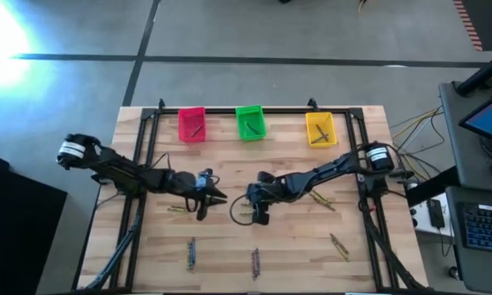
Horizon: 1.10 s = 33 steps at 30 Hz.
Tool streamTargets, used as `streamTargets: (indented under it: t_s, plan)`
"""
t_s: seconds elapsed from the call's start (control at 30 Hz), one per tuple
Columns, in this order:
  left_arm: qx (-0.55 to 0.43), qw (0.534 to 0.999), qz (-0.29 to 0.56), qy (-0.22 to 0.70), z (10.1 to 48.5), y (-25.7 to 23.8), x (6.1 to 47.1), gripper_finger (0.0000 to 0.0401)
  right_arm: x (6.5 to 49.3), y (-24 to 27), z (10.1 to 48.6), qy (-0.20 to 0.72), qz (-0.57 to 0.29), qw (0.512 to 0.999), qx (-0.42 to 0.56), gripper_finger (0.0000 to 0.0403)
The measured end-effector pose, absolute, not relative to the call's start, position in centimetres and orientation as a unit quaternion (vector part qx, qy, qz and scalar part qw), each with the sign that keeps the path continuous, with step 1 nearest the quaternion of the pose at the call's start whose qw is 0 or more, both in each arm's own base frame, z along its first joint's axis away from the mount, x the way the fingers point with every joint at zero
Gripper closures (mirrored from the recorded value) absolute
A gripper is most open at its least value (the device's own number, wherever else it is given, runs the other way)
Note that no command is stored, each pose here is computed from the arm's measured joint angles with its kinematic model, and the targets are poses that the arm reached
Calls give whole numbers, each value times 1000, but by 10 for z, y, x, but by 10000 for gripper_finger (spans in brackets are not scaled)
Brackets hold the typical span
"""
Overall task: Sort crayons
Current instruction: Put the green crayon into the green basket
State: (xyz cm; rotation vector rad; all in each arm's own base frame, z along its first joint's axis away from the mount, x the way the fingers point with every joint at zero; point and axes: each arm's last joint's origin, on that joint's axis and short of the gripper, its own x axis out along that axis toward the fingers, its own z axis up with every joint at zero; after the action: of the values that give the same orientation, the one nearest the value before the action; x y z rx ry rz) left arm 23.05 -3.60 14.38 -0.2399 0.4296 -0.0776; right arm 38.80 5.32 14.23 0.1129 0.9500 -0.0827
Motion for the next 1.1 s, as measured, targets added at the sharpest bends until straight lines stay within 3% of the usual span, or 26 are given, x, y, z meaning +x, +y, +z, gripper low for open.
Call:
streamTargets:
  t_s: [0.33,0.6,0.83,1.1]
  plan:
    - [-139,965,-67,212,156,-36,220,333,397,56,112,492,-25,868,58,339]
    - [-143,966,-67,206,160,-36,218,333,393,50,132,478,-21,877,51,388]
    - [-136,968,-40,205,158,-35,220,333,391,16,187,396,-115,911,-10,389]
    - [-127,976,15,178,155,-32,226,333,390,-78,236,276,-279,920,-2,390]
